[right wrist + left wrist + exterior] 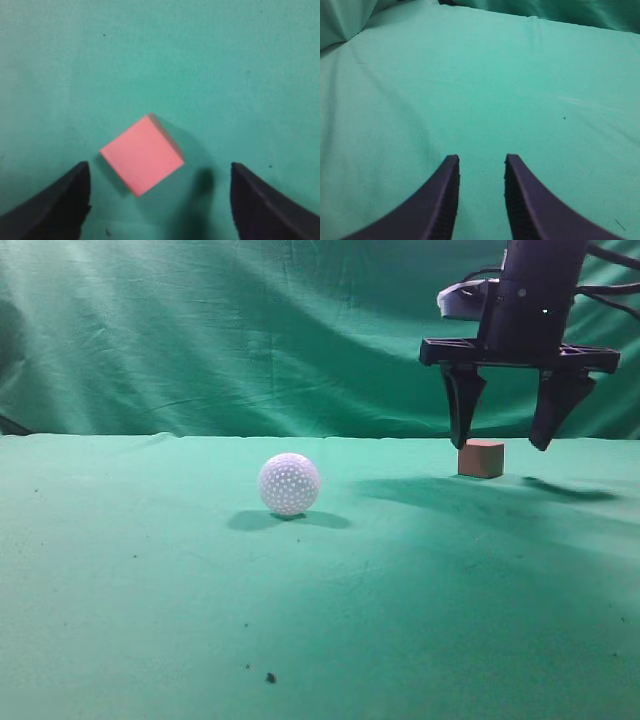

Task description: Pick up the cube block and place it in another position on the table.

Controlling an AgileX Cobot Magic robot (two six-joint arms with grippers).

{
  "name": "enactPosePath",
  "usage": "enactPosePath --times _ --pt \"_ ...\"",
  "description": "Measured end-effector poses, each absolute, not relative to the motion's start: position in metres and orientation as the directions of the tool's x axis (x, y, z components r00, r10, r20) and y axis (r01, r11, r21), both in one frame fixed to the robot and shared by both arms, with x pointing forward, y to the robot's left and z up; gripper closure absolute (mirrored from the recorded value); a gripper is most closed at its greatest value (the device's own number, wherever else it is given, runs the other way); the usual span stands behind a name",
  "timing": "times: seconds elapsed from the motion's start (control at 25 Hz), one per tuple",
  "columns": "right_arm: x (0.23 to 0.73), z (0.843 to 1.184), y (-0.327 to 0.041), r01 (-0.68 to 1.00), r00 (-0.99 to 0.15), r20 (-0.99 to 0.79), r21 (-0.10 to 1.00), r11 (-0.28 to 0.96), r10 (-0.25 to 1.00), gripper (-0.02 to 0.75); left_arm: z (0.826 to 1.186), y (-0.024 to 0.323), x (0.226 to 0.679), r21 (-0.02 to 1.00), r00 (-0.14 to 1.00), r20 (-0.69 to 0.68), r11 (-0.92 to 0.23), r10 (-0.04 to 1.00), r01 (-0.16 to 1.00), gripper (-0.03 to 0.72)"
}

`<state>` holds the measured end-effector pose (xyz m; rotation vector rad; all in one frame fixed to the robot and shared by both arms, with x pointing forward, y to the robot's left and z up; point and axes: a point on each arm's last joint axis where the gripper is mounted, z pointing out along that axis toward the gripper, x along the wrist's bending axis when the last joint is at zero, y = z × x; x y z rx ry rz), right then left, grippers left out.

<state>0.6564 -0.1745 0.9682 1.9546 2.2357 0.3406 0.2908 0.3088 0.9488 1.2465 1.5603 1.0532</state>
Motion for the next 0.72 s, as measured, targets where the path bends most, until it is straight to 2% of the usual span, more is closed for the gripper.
enactPosePath --times 0.04,0.12,0.24,0.32,0.4,0.48,0.72 --pt "0.657 0.977 -0.174 0.957 -0.137 0.035 0.264 0.123 0.990 0.210 0.949 0.309 0.291 0.954 -0.136 -0.113 0.146 0.984 0.263 0.426" --pt "0.653 0.998 -0.176 0.961 -0.137 0.032 0.245 0.125 0.990 0.312 0.949 0.309 0.291 0.954 -0.136 -0.113 0.146 0.984 0.263 0.426" --pt "0.638 1.039 -0.180 0.955 -0.141 0.032 0.269 0.128 0.989 0.595 0.949 0.309 0.291 0.954 -0.136 -0.113 0.146 0.984 0.263 0.426" --pt "0.624 1.068 -0.184 0.945 -0.142 0.038 0.303 0.124 0.989 0.684 0.949 0.309 0.291 0.954 -0.136 -0.113 0.146 0.984 0.263 0.426" --pt "0.608 1.092 -0.189 0.933 -0.143 0.043 0.338 0.121 0.989 0.738 0.949 0.309 0.291 0.954 -0.136 -0.113 0.146 0.984 0.263 0.426" --pt "0.587 1.111 -0.195 0.922 -0.145 0.048 0.370 0.117 0.988 0.738 0.949 0.309 0.291 0.954 -0.136 -0.113 0.146 0.984 0.263 0.426" --pt "0.513 1.126 -0.216 0.898 -0.140 0.072 0.430 0.096 0.988 0.738 0.949 0.309 0.291 0.954 -0.136 -0.113 0.146 0.984 0.263 0.426"
